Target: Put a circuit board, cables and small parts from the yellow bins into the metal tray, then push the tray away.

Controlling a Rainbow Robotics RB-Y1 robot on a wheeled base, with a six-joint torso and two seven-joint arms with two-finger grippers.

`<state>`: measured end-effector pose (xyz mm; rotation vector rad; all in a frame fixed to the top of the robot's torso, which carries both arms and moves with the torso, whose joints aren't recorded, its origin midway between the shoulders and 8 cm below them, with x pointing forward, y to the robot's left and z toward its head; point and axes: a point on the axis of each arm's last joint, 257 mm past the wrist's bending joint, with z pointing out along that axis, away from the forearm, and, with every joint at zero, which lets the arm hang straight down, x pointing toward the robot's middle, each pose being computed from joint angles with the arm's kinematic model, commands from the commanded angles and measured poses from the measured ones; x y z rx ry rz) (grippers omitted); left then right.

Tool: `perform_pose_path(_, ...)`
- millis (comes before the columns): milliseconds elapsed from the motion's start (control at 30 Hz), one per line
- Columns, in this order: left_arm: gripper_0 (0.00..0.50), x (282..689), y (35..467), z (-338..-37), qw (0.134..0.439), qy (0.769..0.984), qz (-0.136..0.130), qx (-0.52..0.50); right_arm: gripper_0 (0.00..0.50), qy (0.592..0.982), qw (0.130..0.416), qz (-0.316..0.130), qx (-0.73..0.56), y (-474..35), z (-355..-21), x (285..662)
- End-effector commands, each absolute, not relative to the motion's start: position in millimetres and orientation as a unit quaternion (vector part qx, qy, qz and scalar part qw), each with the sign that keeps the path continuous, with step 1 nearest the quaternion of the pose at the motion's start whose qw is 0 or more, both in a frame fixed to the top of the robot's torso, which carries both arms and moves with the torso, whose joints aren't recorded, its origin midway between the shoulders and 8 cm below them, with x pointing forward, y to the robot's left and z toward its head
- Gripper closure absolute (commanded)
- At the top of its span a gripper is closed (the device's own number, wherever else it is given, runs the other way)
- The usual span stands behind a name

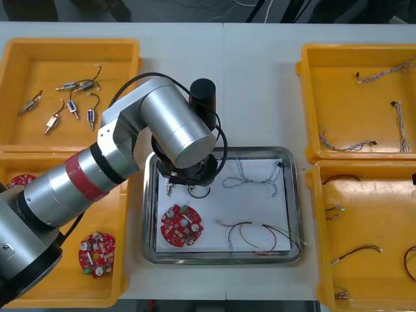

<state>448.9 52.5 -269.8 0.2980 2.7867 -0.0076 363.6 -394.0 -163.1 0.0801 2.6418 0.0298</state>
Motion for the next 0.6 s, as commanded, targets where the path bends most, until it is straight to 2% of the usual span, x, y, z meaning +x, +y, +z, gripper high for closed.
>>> perform_pose_path(33,0.0,453,60,-272,0.181,0.982,-0.001,0.063,0.0,0.968,0.249,0.014,0.039,-387,-163,361)
perform_pose_path(300,0.0,457,58,-267,0.189,0.98,-0.008,0.062,0.0,0.968,0.249,0.015,0.04,-387,-163,360)
perform_pose_path(500,0.0,457,63,-245,0.188,0.981,-0.018,0.048,0.0,0.967,0.249,0.017,0.041,-387,-163,360)
perform_pose_path(600,0.0,455,71,-225,0.186,0.982,-0.021,0.039,0.0,0.967,0.25,0.019,0.038,-385,-162,360)
